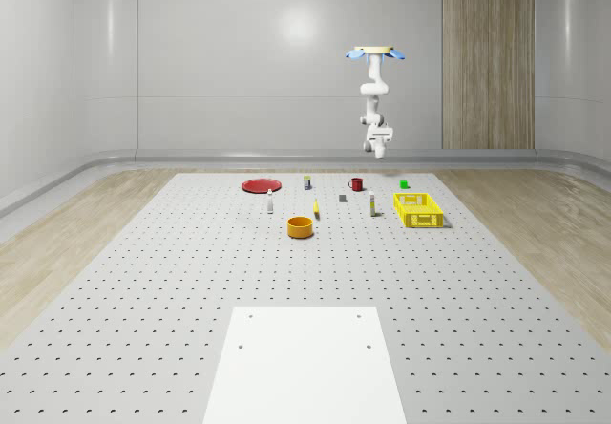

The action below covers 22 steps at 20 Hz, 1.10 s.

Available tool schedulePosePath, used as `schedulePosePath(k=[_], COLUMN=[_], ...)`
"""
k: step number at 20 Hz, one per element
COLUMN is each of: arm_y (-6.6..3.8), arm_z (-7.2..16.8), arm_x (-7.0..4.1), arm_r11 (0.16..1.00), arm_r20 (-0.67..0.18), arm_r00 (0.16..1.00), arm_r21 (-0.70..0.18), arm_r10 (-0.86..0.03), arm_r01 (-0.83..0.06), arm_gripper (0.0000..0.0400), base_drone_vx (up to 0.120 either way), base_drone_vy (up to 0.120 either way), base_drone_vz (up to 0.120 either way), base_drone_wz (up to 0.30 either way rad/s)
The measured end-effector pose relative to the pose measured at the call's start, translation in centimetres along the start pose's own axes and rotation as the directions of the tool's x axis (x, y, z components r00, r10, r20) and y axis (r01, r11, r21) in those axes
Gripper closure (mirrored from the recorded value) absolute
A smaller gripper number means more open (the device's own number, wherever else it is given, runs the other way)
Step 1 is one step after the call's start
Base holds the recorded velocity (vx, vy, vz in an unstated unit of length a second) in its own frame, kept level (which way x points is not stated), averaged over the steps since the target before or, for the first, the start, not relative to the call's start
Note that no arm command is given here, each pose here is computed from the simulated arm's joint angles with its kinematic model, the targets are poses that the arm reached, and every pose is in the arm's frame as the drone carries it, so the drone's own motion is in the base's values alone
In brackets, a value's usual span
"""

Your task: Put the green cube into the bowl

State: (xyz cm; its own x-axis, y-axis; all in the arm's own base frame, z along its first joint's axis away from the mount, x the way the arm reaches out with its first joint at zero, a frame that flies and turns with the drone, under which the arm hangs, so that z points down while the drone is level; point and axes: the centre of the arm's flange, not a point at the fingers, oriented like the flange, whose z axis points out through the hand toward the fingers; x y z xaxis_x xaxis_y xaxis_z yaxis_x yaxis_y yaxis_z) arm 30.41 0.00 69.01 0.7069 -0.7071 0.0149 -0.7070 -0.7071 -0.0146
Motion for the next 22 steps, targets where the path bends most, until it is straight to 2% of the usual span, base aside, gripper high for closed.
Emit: schedulePosePath(k=[20, 22], arm_y=[0.05, 0.05], arm_z=[-0.13, -0.13], arm_x=[-0.14, -0.17], arm_r11=[1.000, 1.000], arm_r20=[-0.015, -0.018], arm_r00=[1.000, 1.000], arm_r21=[0.007, 0.006], arm_r10=[0.000, 0.000], arm_r01=[0.000, 0.000], arm_gripper=[0.0000, 0.0000], base_drone_vx=[0.000, 0.100], base_drone_vy=[0.120, 0.120], base_drone_vz=[0.000, 0.000], base_drone_wz=[0.000, 0.000])
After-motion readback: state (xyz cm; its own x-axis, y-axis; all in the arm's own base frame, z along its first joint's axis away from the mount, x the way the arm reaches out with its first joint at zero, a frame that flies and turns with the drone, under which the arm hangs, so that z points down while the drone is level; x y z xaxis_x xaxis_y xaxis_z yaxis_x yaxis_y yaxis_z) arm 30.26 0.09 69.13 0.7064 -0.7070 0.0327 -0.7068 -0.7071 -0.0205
